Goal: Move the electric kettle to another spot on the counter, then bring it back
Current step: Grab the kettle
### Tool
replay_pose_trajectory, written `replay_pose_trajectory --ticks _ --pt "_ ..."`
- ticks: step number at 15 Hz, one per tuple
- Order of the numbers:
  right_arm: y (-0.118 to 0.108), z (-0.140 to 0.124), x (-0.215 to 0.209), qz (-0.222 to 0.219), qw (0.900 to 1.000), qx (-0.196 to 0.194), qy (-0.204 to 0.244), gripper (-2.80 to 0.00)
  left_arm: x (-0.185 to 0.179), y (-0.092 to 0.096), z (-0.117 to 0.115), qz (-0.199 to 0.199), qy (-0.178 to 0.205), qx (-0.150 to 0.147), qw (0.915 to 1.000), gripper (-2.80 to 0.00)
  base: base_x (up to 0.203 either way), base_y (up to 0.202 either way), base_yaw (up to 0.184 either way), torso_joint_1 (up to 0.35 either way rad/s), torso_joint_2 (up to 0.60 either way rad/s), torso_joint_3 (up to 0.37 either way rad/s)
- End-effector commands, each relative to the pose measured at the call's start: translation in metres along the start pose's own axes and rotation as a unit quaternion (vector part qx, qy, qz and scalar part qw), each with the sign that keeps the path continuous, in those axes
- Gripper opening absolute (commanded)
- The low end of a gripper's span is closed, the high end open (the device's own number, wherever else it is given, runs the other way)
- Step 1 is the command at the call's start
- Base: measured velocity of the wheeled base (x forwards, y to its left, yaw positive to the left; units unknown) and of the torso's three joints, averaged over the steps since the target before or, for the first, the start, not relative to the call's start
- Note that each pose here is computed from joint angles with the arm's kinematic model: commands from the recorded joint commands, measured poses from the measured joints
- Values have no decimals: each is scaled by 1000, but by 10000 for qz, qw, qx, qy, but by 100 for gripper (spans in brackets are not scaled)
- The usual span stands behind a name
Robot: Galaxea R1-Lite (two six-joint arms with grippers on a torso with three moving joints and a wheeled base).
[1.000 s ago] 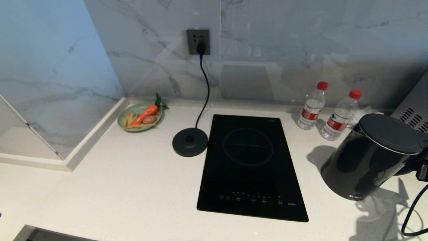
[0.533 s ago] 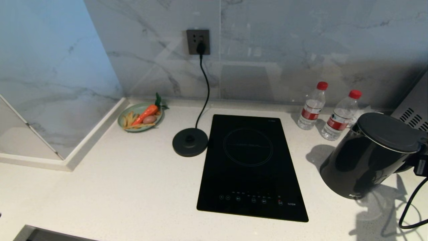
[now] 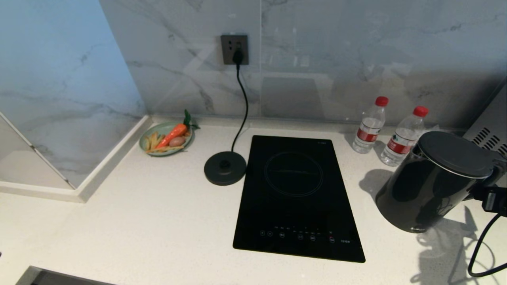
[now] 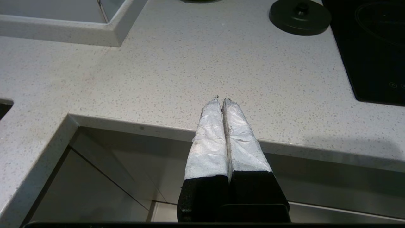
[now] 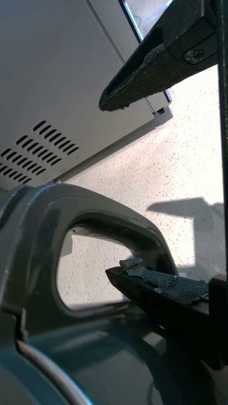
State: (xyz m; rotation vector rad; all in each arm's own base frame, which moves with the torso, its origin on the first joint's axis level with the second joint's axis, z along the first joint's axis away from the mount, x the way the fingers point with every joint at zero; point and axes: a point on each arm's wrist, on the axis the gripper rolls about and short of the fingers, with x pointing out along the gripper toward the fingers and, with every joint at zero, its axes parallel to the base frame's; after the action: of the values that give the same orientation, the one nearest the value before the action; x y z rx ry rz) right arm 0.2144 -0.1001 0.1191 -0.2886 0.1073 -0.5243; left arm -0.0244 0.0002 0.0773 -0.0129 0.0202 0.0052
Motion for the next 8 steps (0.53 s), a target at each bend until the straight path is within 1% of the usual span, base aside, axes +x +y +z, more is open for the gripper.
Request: replay_pose_trajectory --ticks 1,5,8 --pt "0 3 -3 12 10000 14 -95 0 0 0 0 5 6 -4 10000 -280 0 0 0 0 0 0" --pt "1 3 -1 125 9999 8 -119 0 0 0 0 5 6 -4 10000 -280 0 0 0 0 0 0" --pt "1 3 2 127 9998 13 -138 0 0 0 0 5 6 -4 10000 -280 0 0 0 0 0 0"
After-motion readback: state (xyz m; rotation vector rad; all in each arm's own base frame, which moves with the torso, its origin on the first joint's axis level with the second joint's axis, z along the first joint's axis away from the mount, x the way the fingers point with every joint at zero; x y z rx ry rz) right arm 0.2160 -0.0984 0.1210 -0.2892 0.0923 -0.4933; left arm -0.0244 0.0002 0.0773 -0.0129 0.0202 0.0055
